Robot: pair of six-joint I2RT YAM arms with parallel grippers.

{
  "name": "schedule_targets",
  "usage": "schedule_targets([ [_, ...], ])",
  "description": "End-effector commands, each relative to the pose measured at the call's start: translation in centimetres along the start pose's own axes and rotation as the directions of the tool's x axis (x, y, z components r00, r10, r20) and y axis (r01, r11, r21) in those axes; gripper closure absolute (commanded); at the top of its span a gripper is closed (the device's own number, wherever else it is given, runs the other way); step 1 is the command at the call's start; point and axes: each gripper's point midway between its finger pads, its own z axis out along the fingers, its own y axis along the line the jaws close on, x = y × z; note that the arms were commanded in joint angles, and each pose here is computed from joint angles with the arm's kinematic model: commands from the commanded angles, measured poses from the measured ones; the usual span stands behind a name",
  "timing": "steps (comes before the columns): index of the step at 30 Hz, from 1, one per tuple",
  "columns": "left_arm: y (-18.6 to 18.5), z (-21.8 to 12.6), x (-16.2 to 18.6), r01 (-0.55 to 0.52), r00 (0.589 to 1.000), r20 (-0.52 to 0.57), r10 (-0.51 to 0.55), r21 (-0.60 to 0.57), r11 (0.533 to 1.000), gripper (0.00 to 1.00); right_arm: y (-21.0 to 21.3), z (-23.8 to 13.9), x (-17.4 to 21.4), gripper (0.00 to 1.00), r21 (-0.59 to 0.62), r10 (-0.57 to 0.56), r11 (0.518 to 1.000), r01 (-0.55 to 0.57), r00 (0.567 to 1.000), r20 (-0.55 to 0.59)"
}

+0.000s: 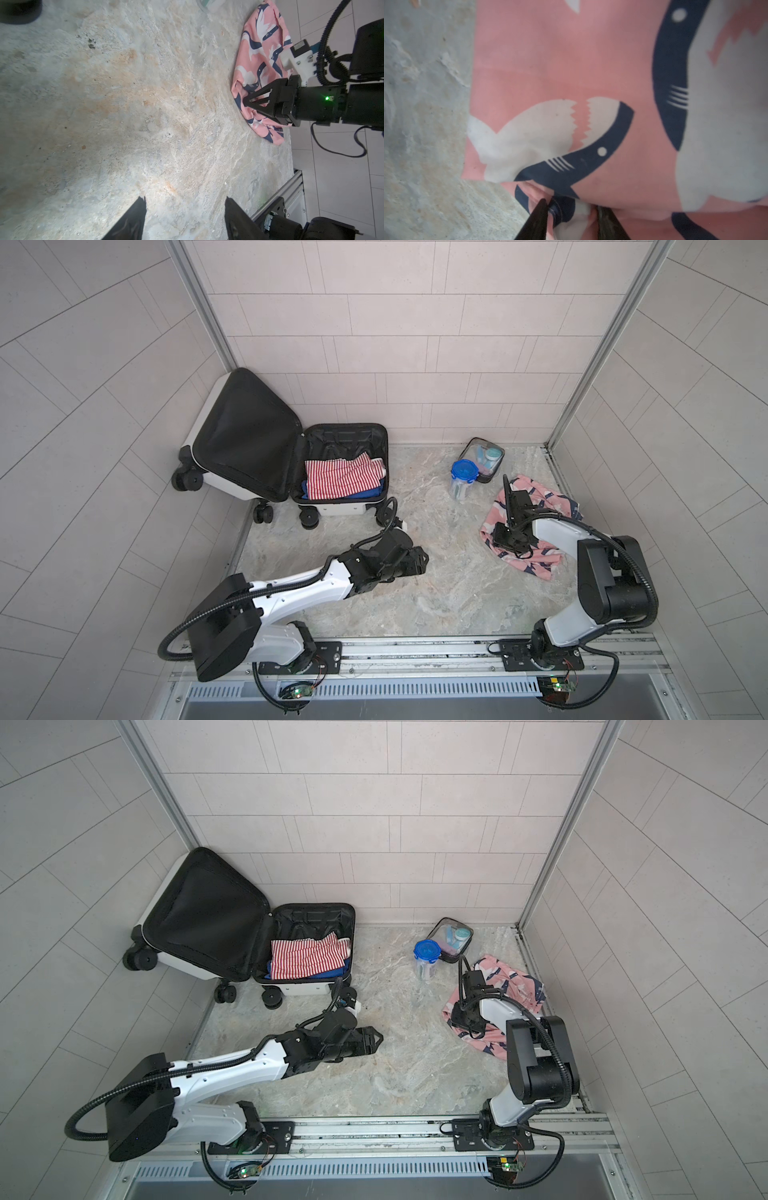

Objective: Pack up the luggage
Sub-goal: 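Bring left gripper to pink garment's near edge while right gripper lowers onto it, then reposition both grippers onto opposite edges of the pink shark-print garment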

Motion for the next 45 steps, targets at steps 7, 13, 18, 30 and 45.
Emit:
schedule_targets([
  [7, 0.6, -0.7, -1.2, 0.031, 0.996, 0.079, -0.030, -0.017, 0.999, 0.33, 2.1, 0.6, 3.2, 0.91, -0.063, 0.006, 0.998, -0.009, 0.999, -0.054],
  [13, 2.7, -1.1, -1.4, 0.071, 0.988, 0.139, -0.063, -0.048, 0.996, 0.24, 6.1, -0.3, 5.5, 0.95, -0.124, -0.030, 0.992, 0.026, 0.999, -0.036],
  [18, 4.4, -1.4, -1.3, 0.107, 0.985, 0.144, -0.096, -0.072, 0.992, 0.22, 9.9, -1.4, 7.1, 0.96, -0.191, -0.051, 0.980, 0.048, 0.999, -0.010],
  [30, 7.2, -0.8, -0.4, 0.204, 0.972, 0.130, -0.193, -0.074, 0.976, 0.17, 20.1, -4.4, 10.5, 0.97, -0.338, -0.151, 0.929, 0.152, 0.988, 0.028],
  [45, 6.8, 3.8, 2.1, 0.346, 0.938, 0.009, -0.346, 0.011, 0.938, 0.17, 20.9, -6.4, 10.5, 0.35, -0.262, -0.281, 0.918, 0.298, 0.954, 0.102],
])
